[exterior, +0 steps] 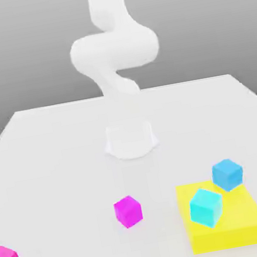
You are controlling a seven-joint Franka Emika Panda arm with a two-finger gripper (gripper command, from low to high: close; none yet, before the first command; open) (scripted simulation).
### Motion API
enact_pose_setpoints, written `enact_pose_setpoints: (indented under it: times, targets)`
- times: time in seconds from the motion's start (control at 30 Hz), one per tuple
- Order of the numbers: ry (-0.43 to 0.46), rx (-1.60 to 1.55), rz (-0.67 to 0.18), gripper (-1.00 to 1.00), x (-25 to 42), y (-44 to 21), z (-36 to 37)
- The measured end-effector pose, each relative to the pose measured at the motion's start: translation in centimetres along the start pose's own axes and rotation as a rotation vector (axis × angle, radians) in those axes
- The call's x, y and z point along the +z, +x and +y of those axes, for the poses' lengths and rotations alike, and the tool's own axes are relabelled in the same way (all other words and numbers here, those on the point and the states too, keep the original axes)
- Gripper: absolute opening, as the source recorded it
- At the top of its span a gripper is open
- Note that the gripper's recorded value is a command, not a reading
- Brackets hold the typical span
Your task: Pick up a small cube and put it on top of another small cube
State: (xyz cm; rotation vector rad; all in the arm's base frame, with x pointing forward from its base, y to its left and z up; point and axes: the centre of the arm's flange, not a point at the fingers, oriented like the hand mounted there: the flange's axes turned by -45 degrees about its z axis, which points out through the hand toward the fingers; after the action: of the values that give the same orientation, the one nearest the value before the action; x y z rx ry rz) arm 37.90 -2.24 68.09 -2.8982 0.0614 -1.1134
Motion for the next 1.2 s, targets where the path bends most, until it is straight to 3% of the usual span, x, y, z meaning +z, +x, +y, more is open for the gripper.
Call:
enact_pose_setpoints:
  times: [0.47,1.0,1.13,1.17,1.2]
  targets:
    - [-0.002,0.232,-0.342,0.0,23.2,-5.6,14.2]
    - [-0.215,0.462,-0.685,0.0,38.1,-26.2,30.7]
    - [-0.233,0.469,-0.702,0.0,42.0,-30.5,31.8]
    - [-0.233,0.47,-0.703,-1.0,42.8,-31.4,31.8]
    - [-0.233,0.47,-0.703,-1.0,42.8,-31.4,31.8]
